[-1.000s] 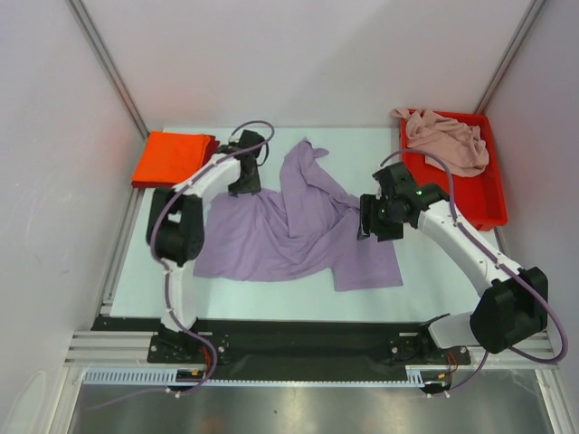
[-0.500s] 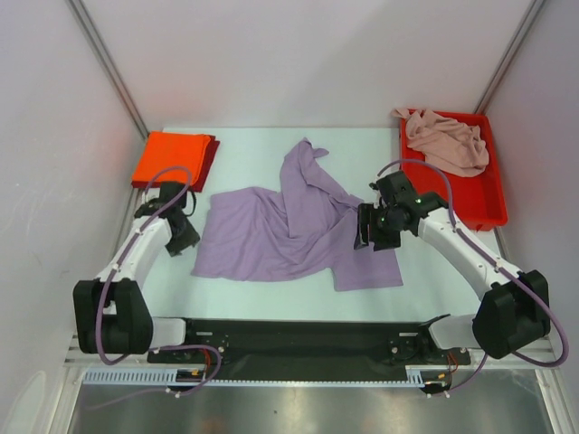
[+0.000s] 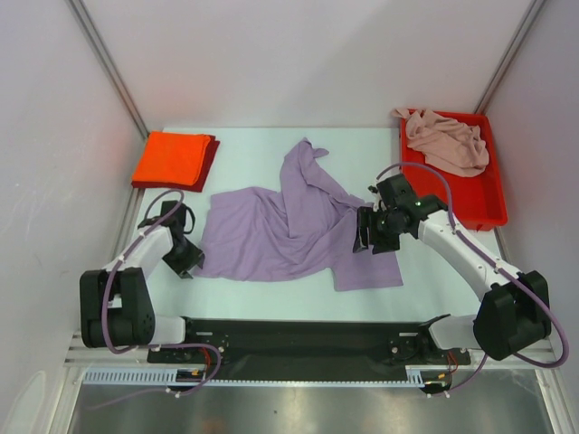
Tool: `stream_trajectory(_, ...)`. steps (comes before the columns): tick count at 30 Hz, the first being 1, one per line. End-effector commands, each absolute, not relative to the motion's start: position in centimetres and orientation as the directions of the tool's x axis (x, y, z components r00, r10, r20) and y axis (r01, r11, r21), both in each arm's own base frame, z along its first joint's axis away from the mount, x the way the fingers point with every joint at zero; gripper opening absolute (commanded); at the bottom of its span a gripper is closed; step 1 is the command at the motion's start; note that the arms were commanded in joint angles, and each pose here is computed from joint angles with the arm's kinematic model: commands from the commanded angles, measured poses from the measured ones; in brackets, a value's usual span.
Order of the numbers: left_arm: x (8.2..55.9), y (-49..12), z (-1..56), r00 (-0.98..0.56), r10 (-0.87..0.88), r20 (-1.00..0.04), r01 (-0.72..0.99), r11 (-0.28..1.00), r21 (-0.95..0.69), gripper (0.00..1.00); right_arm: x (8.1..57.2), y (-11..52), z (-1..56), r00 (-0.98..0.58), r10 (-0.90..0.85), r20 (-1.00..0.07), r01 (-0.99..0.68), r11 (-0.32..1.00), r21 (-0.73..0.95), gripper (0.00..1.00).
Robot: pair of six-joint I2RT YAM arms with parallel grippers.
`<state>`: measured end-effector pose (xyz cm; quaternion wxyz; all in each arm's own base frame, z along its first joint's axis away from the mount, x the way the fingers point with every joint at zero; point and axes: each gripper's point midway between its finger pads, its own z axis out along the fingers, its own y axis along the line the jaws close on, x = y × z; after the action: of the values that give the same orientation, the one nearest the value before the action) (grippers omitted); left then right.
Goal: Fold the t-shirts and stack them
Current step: Flatten the tshirt out
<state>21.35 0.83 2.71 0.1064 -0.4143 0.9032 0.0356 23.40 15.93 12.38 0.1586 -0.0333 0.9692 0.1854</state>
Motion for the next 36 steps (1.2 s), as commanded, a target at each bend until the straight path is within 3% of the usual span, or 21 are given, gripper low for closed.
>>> stream_trajectory(1,21.5,0.3,2.7,-0.571,-0.794,-0.208,-0.803,0.593,-0.06,0.45,23.6,15.8,13.0,-0.936,-0.017,-0.351,-0.149,0.924,0.353,0.63)
stream_trajectory(9,22.1,0.7,2.4,-0.533,-0.813,-0.234,-0.826,0.56,-0.065,0.48,23.8,15.9,13.1,-0.936,-0.013,-0.351,-0.148,0.92,0.363,0.63)
stream_trajectory(18,22.9,1.2,1.5,-0.53,-0.813,-0.243,-0.832,0.554,-0.039,0.45,23.8,14.7,12.1,-0.944,0.014,-0.33,-0.105,0.935,0.339,0.63)
stream_trajectory(23,22.9,1.6,1.4,-0.529,-0.806,-0.267,-0.831,0.556,-0.033,0.35,24.9,12.9,11.2,-0.916,0.193,-0.353,0.03,0.909,0.417,0.6)
stream_trajectory(27,23.1,1.7,1.5,-0.538,-0.796,-0.279,-0.823,0.567,-0.031,0.25,24.3,11.8,9.7,-0.892,0.332,-0.307,0.158,0.866,0.475,0.54)
stream_trajectory(36,23.3,2.4,2.2,-0.565,-0.758,-0.325,-0.794,0.607,-0.033,0.08,22.3,7.7,8.0,-0.797,0.54,-0.27,0.402,0.809,0.429,0.46)
